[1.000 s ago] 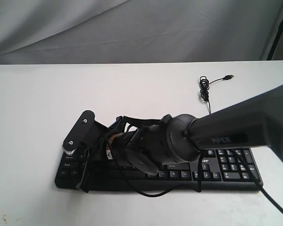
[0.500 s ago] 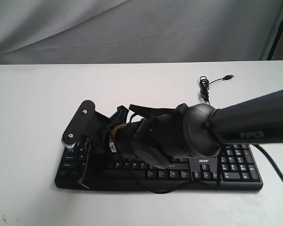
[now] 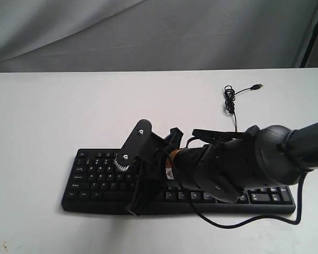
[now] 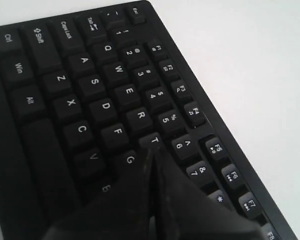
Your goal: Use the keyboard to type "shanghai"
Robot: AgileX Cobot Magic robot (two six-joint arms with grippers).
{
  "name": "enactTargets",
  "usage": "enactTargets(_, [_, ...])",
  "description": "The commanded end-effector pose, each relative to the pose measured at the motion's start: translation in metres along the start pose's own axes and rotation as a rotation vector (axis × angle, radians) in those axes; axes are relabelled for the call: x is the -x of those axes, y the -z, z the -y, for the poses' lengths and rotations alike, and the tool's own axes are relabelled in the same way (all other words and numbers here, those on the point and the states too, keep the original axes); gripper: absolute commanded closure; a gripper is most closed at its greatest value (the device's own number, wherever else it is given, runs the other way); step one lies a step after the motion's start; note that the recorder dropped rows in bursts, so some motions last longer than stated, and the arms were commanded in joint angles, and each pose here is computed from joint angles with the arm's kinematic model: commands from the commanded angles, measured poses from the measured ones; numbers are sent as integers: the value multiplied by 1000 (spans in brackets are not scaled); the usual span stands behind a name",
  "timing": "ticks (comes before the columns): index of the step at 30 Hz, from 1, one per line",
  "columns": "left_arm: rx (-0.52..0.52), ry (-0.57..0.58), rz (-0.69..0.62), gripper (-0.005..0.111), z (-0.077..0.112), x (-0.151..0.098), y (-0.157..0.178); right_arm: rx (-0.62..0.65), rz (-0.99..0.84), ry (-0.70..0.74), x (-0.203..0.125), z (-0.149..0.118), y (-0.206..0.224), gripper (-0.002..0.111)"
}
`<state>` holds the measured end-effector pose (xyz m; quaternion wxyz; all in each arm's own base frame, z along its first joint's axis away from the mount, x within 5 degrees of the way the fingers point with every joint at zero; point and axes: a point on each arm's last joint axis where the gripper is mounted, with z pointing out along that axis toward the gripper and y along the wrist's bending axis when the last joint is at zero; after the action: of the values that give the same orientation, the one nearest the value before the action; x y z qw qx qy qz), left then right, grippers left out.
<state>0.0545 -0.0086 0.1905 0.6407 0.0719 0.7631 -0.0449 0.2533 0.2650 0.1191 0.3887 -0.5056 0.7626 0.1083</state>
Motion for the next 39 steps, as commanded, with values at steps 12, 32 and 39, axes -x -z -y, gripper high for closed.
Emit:
enactTargets(12, [-2, -2, 4, 107, 0, -1, 0, 10, -15, 28, -6, 0, -5, 108])
enactTargets(32, [-2, -2, 4, 107, 0, -1, 0, 7, 2, 33, -5, 1, -6, 108])
enactTargets(39, [-2, -2, 4, 107, 0, -1, 0, -1, 2, 30, -6, 4, -6, 108])
